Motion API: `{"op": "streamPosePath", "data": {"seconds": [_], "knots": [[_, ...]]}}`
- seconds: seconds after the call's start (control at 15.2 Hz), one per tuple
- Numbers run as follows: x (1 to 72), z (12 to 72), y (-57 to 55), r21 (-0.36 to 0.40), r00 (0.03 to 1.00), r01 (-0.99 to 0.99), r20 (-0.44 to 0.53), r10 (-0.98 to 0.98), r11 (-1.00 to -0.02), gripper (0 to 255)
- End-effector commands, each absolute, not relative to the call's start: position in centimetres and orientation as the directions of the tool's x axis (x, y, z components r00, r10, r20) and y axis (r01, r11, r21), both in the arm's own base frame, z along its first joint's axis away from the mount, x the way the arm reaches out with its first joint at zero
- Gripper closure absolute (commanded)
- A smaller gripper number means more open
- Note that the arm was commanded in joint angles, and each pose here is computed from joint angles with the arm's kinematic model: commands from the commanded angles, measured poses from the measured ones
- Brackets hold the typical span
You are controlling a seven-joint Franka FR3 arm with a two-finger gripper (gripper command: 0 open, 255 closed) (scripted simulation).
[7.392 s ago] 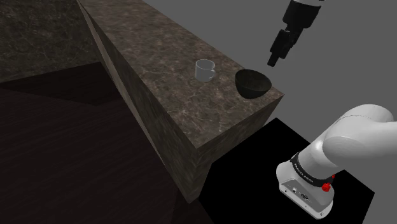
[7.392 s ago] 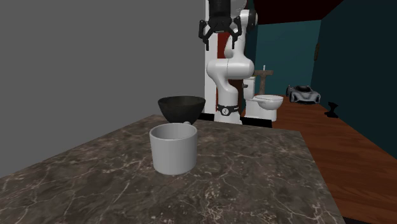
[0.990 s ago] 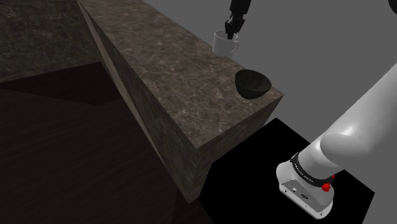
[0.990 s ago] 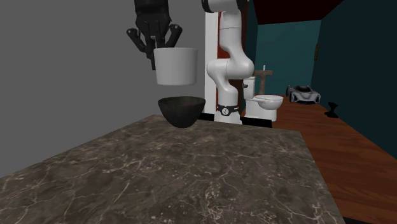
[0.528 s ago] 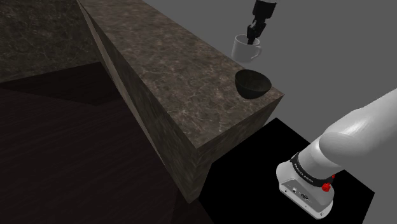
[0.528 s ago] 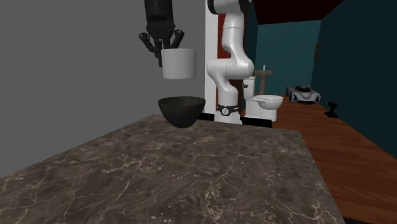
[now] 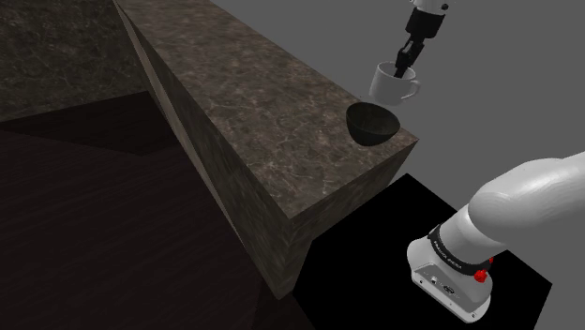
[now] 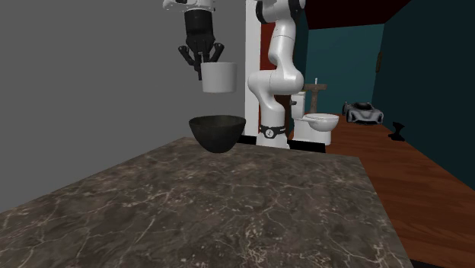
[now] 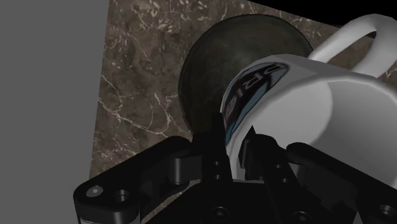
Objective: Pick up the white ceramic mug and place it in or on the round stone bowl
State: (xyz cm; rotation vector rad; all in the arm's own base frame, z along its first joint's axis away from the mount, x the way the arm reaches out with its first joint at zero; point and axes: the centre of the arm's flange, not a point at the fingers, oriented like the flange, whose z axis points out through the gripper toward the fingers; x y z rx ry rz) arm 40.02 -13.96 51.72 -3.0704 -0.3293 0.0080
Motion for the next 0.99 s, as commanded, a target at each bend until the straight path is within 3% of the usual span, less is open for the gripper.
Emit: {"op": "streamPosePath", "data": {"seconds": [0.0,0.92], "knots": [[39.5,50.7,-14.2,-0.054,0.977,0.213,0.0,0.213,-0.976,255],[39.5,43.7,-14.2,-0.054,0.977,0.213,0.0,0.213,-0.976,255]]}}
